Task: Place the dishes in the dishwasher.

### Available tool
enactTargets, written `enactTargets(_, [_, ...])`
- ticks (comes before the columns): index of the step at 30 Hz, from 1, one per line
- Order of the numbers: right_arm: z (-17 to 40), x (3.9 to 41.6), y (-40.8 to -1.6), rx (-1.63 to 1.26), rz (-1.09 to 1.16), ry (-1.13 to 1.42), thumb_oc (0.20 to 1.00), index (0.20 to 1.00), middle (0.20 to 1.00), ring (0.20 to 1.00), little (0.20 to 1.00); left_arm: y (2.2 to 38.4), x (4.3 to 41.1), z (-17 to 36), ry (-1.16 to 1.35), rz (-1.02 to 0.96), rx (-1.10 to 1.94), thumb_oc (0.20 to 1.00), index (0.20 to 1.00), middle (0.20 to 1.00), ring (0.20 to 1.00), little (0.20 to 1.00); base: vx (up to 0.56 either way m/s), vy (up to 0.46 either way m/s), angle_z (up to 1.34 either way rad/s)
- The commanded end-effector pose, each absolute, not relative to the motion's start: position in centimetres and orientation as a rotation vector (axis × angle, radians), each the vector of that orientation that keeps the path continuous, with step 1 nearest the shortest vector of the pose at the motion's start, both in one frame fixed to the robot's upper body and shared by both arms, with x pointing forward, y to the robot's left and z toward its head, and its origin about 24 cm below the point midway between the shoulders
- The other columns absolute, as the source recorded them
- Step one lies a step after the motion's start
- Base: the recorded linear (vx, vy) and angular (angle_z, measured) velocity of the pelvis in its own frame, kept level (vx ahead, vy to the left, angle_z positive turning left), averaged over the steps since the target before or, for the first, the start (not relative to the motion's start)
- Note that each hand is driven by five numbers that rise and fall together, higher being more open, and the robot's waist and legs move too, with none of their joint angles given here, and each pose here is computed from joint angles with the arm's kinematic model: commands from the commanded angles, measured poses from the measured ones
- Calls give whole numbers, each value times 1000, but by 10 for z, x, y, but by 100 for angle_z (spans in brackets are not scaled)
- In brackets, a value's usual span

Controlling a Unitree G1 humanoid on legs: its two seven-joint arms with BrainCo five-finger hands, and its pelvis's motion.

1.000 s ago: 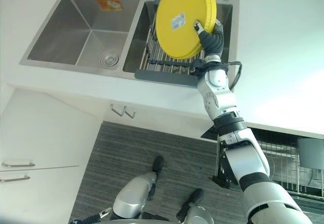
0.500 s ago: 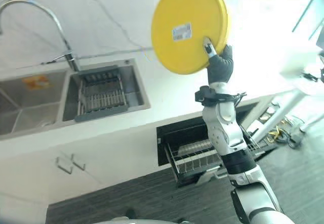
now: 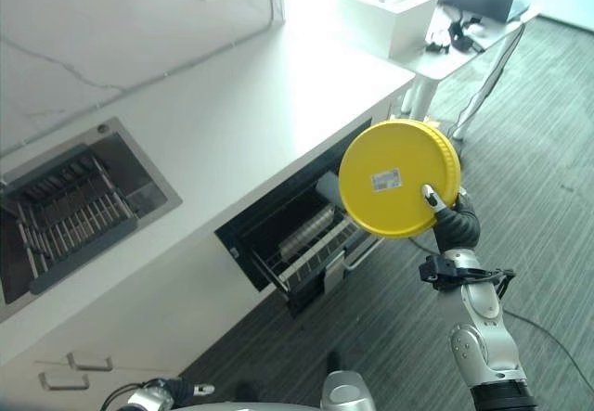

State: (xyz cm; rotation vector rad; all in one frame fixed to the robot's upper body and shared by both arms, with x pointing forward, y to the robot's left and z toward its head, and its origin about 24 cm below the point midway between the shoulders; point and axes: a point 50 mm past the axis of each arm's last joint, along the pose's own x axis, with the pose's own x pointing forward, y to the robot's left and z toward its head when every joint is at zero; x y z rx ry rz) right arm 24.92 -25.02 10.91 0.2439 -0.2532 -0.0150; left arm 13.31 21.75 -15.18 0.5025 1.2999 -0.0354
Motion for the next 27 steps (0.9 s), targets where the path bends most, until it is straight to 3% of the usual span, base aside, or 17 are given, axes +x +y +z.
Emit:
enactTargets(1, [169, 269, -231, 277, 141, -538, 200, 200, 200, 200, 200, 246, 141, -143, 1296, 14, 636, 1000, 1000, 1000, 1000, 1000, -74, 109, 1])
enactTargets(12, [171, 287, -207, 243, 198, -515, 200, 200, 200, 200, 200, 221, 195, -125, 1089, -48, 636, 1000, 1000, 1000, 1000, 1000, -57, 31, 10])
enactTargets(27, [144, 298, -226, 87, -49, -372, 200, 200, 200, 200, 200, 225, 164, -138, 1190, -113, 664, 1000, 1000, 1000, 1000, 1000, 35, -15, 14])
